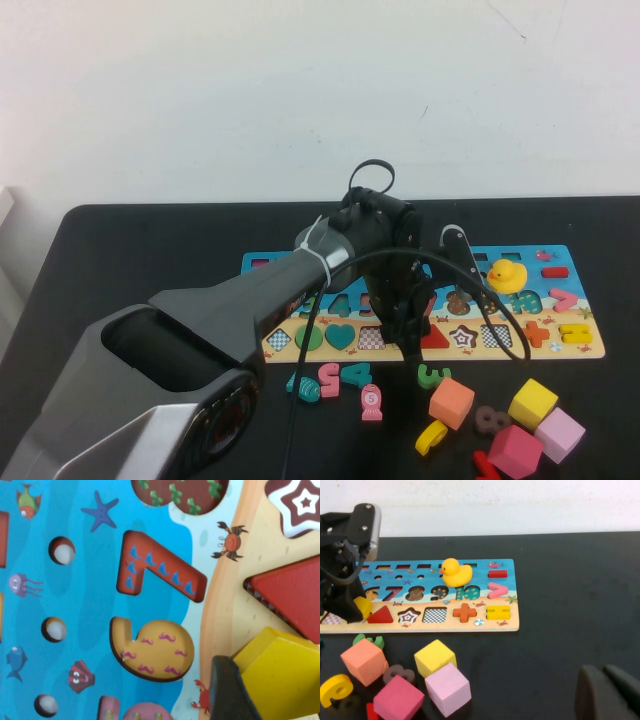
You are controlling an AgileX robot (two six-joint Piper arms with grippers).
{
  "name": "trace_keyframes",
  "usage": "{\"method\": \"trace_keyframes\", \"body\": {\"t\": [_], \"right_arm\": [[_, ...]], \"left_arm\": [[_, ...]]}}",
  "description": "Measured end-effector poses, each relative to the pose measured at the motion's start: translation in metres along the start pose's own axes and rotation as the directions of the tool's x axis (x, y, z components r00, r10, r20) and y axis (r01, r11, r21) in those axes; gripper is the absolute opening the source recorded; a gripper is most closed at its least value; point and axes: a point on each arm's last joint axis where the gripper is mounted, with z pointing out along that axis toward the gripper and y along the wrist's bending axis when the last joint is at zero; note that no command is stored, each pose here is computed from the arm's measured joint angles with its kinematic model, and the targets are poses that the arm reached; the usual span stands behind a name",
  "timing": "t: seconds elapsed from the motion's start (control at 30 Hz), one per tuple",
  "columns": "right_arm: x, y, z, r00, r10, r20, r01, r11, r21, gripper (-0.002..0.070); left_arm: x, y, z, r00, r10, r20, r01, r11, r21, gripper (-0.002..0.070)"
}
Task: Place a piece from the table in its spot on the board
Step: Place the "Pentagon" into the hole of the Pentagon
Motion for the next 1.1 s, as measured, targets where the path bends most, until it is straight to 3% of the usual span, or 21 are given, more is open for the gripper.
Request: {"method": "trace_keyframes", "body": {"t": [0.97, 1.1], "right_arm": [[0.0, 0.0, 0.0, 1.0, 0.0, 0.0, 0.0, 1.0, 0.0, 0.0019], [0.0, 0.0, 0.0, 1.0, 0.0, 0.0, 0.0, 1.0, 0.0, 0.0019]], "left_arm": [[0.0035, 0.0002, 0.0063, 0.994, 0.109, -0.024, -0.11, 0.994, -0.005, 0.0313], [0.0035, 0.0002, 0.0063, 0.993, 0.112, -0.024, -0.112, 0.994, -0.004, 0.0366]]}}
